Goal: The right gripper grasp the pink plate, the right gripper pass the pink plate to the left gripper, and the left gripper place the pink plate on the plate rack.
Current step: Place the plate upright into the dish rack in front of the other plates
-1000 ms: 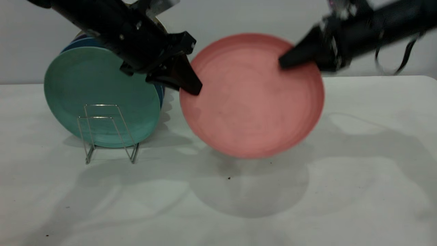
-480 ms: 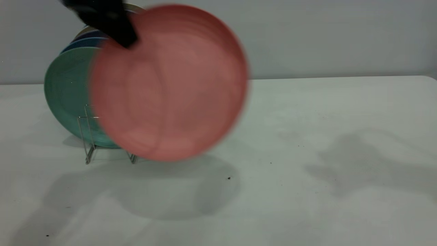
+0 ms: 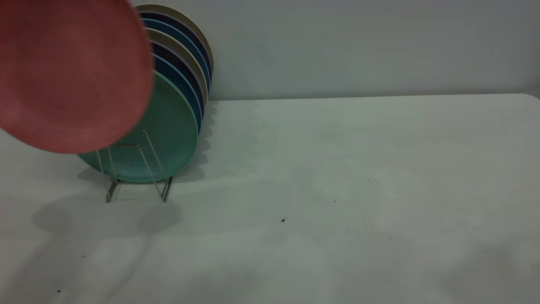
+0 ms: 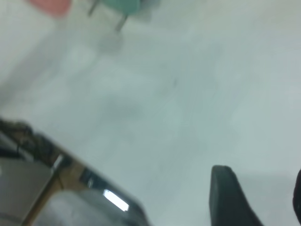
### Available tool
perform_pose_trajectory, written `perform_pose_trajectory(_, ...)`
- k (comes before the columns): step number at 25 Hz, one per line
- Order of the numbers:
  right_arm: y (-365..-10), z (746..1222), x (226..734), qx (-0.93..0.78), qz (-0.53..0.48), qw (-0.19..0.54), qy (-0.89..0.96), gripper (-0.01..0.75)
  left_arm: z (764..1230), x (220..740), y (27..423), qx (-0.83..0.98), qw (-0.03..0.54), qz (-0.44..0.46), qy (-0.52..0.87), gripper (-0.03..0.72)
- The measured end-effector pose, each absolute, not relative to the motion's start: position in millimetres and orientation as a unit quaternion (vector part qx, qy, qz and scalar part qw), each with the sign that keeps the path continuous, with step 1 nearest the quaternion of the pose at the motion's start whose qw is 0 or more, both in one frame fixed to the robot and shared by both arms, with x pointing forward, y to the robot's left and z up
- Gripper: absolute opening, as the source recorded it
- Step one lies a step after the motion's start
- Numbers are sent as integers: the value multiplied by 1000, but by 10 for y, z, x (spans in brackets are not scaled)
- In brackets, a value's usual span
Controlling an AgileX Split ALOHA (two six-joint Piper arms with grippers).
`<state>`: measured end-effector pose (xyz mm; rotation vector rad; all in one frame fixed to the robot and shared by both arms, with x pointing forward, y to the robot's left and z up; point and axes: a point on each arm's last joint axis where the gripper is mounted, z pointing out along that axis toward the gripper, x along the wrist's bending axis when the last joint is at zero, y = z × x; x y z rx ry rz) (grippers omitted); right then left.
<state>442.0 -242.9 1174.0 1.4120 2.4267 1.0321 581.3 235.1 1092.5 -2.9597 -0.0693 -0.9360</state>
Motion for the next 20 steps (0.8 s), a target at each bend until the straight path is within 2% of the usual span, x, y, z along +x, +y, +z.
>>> perform_pose_trajectory(3, -2474, 11477, 4041, 480, 324, 65, 812, 355, 10946, 5838, 2375, -947, 48, -316, 26, 22)
perform_pose_trajectory(7, -2524, 11150, 3502, 481, 318, 69, 814, 353, 11006, 5913, 2342, -929, 39, -366, 47, 22)
perform_pose_trajectory(14, -2667, 10740, 2774, 493, 332, 163, 787, 351, 10940, 5939, 2321, -918, 35, -389, 63, 22)
perform_pose_trajectory(20, -2802, 10687, 2429, 507, 338, 254, 751, 351, 10667, 5918, 2287, -911, 18, -405, 82, 22)
